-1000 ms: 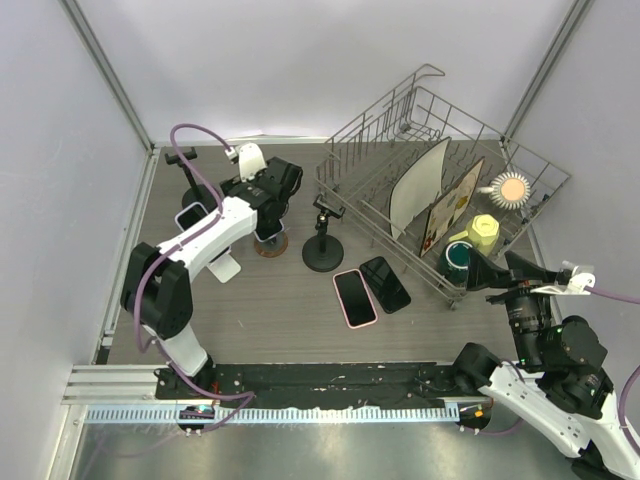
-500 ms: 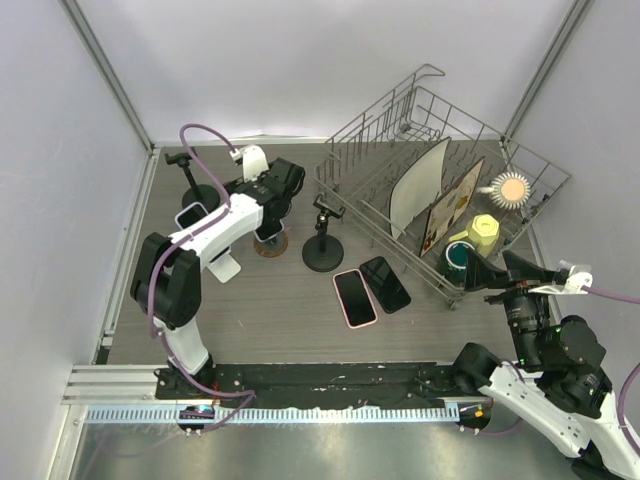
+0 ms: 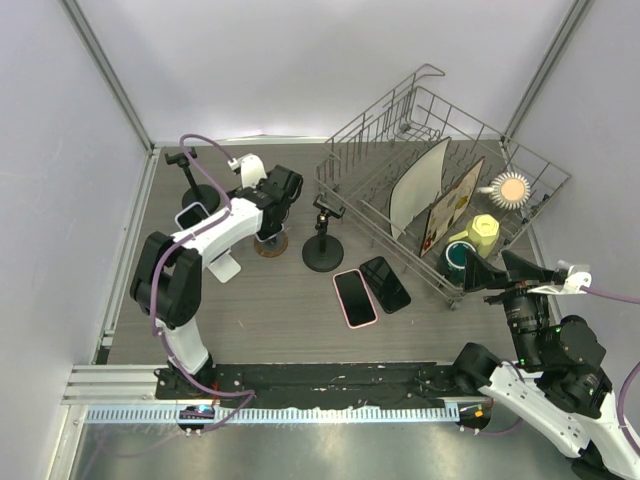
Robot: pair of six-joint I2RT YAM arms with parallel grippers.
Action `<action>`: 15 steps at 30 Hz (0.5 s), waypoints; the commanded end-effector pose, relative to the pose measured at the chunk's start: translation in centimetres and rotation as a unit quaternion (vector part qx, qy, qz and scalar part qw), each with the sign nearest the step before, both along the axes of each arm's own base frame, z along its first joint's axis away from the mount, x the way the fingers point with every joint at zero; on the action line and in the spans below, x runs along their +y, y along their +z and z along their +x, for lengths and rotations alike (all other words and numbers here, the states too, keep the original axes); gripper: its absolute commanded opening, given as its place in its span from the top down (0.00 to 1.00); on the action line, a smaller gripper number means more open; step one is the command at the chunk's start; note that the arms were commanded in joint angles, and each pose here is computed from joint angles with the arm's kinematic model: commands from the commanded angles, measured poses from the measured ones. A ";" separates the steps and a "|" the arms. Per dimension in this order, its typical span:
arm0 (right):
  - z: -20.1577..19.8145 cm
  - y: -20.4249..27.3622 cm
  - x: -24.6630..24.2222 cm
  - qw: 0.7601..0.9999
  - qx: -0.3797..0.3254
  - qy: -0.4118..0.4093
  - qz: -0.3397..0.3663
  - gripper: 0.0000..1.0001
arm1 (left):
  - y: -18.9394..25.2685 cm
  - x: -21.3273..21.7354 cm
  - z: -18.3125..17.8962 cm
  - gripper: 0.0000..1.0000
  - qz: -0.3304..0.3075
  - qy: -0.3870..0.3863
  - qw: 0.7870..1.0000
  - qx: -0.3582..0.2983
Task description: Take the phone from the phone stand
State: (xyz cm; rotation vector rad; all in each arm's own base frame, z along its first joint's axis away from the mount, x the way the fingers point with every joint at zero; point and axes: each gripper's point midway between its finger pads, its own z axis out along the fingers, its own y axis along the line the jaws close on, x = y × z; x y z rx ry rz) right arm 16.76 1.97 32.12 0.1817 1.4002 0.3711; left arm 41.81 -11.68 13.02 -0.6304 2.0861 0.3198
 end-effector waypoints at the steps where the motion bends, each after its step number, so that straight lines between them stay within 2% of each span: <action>1: 0.3 0.4 0.6 1.000 -0.005 0.004 -0.003 0.06 | 2.5 0.0 0.2 0.07 -0.036 0.012 0.998 -0.047; 15: 0.3 0.4 0.6 1.000 -0.007 0.008 -0.003 0.06 | 6.9 -0.8 -0.4 0.55 -0.075 -0.019 0.994 -0.076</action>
